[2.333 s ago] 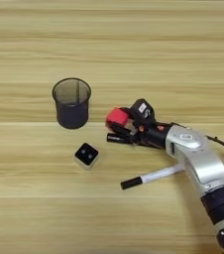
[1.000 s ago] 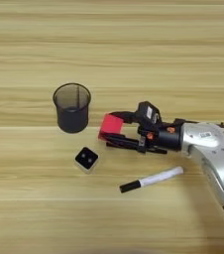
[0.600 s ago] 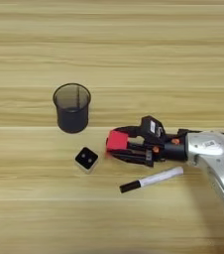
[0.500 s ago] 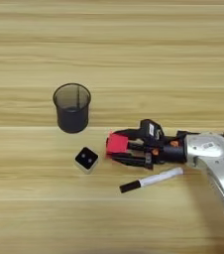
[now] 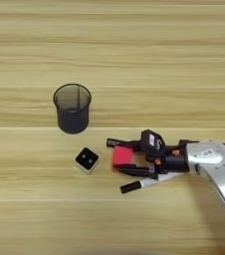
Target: Move the objects on the table
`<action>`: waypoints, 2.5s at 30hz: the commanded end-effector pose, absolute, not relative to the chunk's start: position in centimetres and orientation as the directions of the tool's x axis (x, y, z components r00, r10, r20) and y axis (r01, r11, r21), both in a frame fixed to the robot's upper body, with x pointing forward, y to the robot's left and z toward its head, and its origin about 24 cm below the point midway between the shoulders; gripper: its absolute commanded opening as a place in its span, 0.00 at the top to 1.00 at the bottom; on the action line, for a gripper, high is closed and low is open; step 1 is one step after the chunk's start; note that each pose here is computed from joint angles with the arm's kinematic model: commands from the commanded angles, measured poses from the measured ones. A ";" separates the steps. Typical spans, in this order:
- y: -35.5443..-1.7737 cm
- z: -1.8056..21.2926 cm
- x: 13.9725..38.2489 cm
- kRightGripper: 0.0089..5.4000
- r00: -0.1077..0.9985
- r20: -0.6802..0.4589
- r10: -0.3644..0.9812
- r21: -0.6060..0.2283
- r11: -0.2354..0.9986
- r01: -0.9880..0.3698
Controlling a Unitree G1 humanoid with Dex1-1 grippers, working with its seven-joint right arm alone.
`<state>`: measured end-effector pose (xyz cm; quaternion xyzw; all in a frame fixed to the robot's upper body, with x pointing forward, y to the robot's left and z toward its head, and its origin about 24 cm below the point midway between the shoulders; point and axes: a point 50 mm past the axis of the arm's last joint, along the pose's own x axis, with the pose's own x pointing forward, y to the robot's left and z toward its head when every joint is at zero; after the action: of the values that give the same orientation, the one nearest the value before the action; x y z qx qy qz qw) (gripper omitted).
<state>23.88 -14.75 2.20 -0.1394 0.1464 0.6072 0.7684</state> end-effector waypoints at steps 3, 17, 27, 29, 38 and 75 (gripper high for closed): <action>-14.9 4.1 25.6 0.56 0.276 -0.378 0.884 -0.161 0.231 -0.960; -14.8 4.1 25.7 0.33 0.280 -0.371 0.885 -0.163 0.235 -0.958; -14.4 5.6 25.8 0.15 0.272 -0.313 0.910 -0.171 0.228 -0.959; -14.3 6.2 25.8 0.10 0.269 -0.295 0.917 -0.179 0.224 -0.958; -14.1 8.2 25.8 0.00 0.262 -0.238 0.935 -0.197 0.218 -0.956; -21.5 9.8 29.7 0.00 0.313 -0.330 0.891 -0.281 0.224 -0.933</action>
<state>28.38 -20.94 6.81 -0.1548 0.0883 0.6005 0.7795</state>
